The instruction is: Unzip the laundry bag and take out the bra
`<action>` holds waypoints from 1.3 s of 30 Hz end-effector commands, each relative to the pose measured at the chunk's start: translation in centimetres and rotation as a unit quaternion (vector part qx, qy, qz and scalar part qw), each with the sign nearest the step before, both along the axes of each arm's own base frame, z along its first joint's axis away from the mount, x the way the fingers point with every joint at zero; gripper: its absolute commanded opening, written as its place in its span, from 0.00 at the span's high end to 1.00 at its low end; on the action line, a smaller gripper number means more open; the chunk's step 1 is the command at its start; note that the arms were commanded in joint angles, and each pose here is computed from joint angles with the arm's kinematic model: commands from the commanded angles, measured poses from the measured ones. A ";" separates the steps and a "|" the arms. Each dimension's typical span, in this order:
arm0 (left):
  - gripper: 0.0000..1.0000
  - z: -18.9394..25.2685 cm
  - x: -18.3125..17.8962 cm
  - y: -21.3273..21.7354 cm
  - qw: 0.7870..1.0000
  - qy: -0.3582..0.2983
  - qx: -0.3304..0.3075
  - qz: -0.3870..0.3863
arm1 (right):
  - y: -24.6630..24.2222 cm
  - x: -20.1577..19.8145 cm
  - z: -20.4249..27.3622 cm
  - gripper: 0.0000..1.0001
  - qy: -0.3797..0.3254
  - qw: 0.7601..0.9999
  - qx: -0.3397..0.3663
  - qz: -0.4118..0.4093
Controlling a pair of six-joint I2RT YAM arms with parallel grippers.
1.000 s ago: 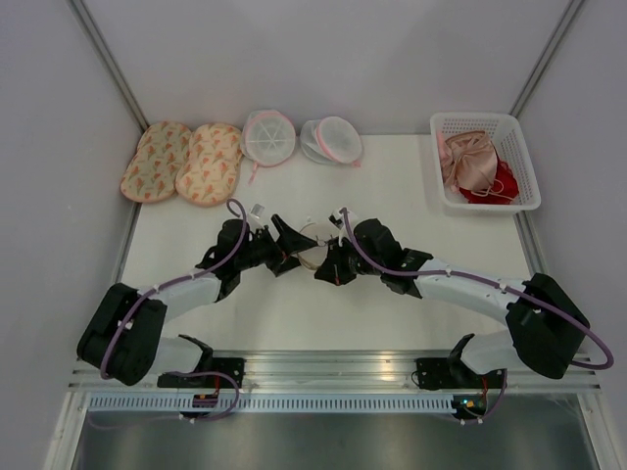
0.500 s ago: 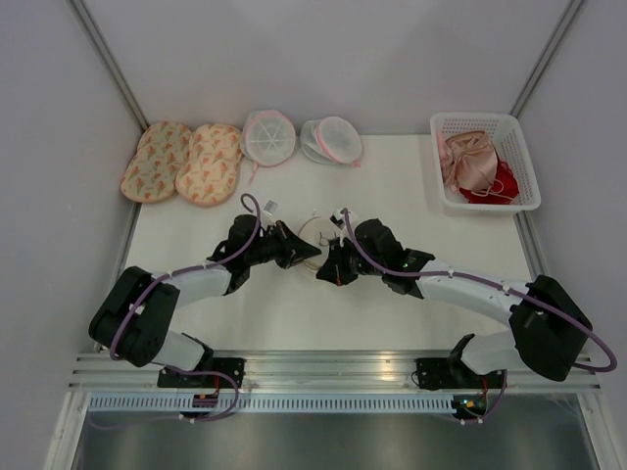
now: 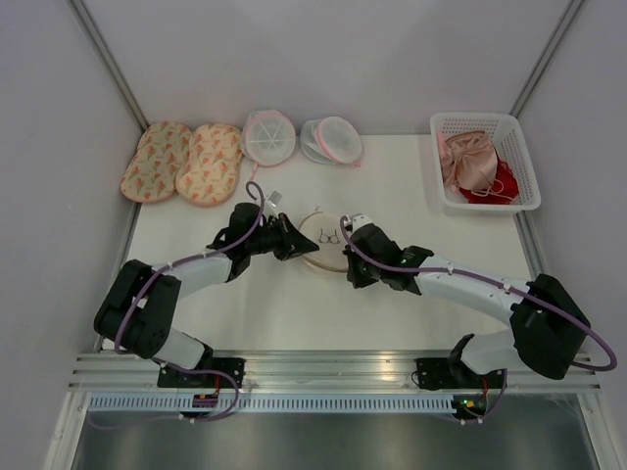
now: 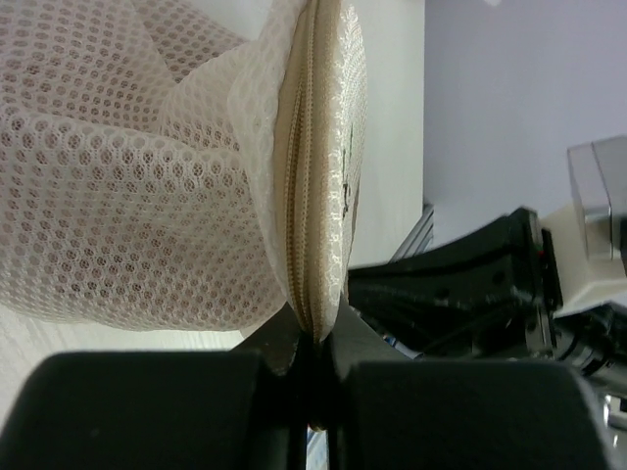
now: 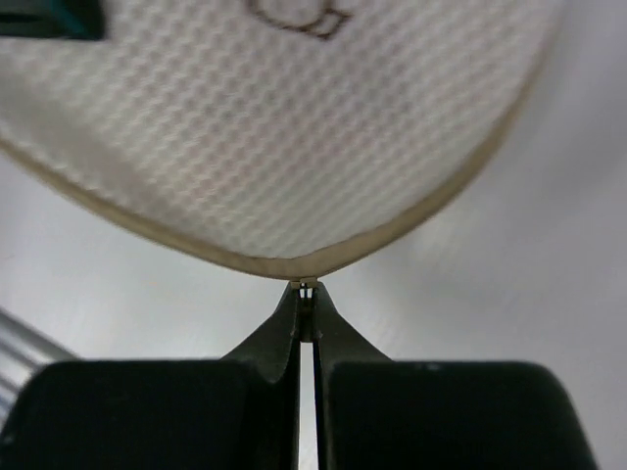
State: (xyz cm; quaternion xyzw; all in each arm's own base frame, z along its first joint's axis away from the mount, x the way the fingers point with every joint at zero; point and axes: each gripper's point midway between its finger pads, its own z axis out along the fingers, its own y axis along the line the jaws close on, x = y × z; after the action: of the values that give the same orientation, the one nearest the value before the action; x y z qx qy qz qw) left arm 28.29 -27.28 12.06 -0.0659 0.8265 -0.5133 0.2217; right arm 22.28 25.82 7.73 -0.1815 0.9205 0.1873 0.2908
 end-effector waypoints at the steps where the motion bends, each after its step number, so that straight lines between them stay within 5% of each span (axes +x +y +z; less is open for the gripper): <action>1: 0.98 0.9 0.1 -0.3 0.996 -0.056 0.022 -0.067 | -6.8 2.1 -0.5 1.00 -0.039 0.984 -0.141 -0.102; 8: 0.98 1.3 -2.6 -2.7 0.962 -0.048 -0.036 -0.266 | -8.9 5.7 1.3 0.99 -0.087 0.966 -0.178 -0.163; 9: 0.90 1.3 -2.4 -2.8 0.961 -0.053 -0.038 -0.270 | -8.6 5.8 1.8 1.00 -0.092 0.968 -0.171 -0.161; 11: 0.60 1.0 -1.6 -2.9 0.960 -0.071 -0.027 -0.269 | -8.2 5.9 2.3 1.00 -0.094 0.970 -0.158 -0.159; 12: 0.11 0.7 -1.1 -2.9 0.963 -0.073 -0.016 -0.260 | -8.0 5.8 2.7 1.00 -0.097 0.971 -0.150 -0.157; 13: 0.01 0.3 -0.7 -2.8 0.967 -0.067 0.001 -0.246 | -7.8 5.8 2.8 1.00 -0.098 0.973 -0.143 -0.153; 17: 0.00 -1.8 3.4 0.5 0.985 -0.059 0.142 -0.083 | -7.0 5.0 3.2 1.00 -0.093 0.980 -0.110 -0.136; 20: 0.00 -1.3 4.1 4.7 0.975 -0.046 0.209 0.055 | -6.0 4.5 3.1 0.99 -0.083 0.986 -0.081 -0.120; 26: 0.00 0.2 -0.8 5.1 0.988 0.000 0.121 0.100 | 2.4 0.5 3.6 1.00 -0.004 0.993 0.103 0.050; 27: 0.01 1.0 -0.9 4.5 0.991 -0.010 0.093 0.097 | 4.6 -2.3 4.3 1.00 0.044 0.978 0.162 0.124; 31: 0.00 1.6 -3.2 2.6 0.998 0.026 0.011 0.059 | 9.0 -4.3 7.2 1.00 0.048 0.940 0.265 0.209; 39: 0.00 3.0 -2.4 0.9 0.997 0.022 -0.055 0.046 | 10.2 -4.7 8.3 0.99 0.036 0.933 0.271 0.233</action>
State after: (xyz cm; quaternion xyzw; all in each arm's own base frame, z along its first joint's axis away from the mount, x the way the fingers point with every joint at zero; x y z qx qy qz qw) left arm 25.11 -24.90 11.66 -0.1351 0.8401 -0.4826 0.2077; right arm 17.51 34.54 13.34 -0.2728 0.8145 0.4599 0.2252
